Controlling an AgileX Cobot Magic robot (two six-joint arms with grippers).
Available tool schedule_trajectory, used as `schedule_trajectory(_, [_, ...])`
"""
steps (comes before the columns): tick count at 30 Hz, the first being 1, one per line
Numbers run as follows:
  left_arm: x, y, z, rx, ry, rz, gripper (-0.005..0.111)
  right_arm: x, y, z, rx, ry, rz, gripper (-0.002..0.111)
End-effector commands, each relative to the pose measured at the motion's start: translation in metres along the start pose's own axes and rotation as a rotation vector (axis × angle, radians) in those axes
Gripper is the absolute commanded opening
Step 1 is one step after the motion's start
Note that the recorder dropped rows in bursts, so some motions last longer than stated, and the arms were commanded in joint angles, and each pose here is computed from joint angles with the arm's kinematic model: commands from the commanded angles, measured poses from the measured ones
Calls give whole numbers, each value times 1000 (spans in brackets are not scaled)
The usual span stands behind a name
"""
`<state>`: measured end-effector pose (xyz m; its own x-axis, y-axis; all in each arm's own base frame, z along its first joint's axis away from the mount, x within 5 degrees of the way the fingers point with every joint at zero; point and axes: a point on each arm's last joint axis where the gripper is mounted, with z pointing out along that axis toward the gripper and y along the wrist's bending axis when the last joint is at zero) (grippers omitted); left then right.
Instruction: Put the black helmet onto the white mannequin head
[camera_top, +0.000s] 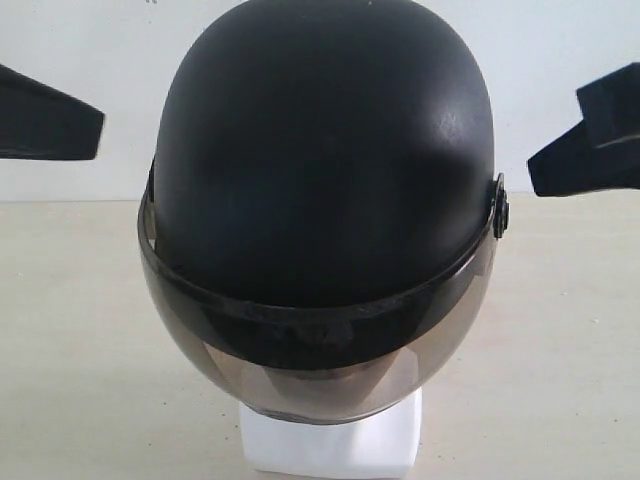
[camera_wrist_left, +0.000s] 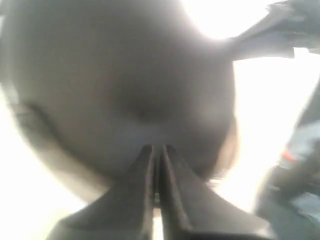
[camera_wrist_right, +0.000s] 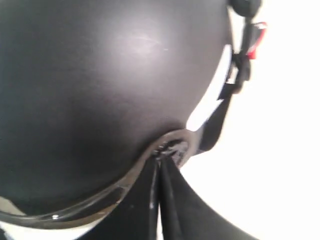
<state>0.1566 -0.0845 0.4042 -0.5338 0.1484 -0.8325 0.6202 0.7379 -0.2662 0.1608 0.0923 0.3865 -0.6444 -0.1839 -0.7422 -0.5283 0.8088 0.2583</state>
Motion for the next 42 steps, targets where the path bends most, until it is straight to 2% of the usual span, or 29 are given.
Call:
schedule_trajectory(1, [0, 20, 1, -205, 20, 11, 4, 0, -4, -2, 49, -13, 10, 0])
schedule_trajectory(5, [-2, 35, 21, -226, 62, -14, 4, -4, -5, -3, 58, -65, 12, 0])
schedule_trajectory(10, [-6, 54, 52, -238, 94, -39, 4, -7, -8, 14, 41, -24, 54, 0])
schedule_trajectory(16, [-9, 65, 72, -215, 170, -47, 4, -10, -13, 29, 36, 0, 79, 0])
schedule_trajectory(18, [-10, 62, 74, -180, 174, -47, 4, -11, -14, 31, 40, -9, 82, 0])
schedule_trajectory(22, [-14, 49, 76, -30, 138, -42, 4, -13, -16, 36, 48, -18, 76, 0])
schedule_trajectory(25, [-15, 43, 76, 29, 126, -61, 4, -14, -19, 43, 51, -5, 84, 0])
schedule_trajectory(34, [-13, 39, 74, 71, 149, -77, 4, -16, -25, 61, 58, 22, 95, 0])
schedule_trajectory(42, [-20, 23, 51, 88, 63, -47, 4, -19, -27, 62, 64, -10, 96, 0])
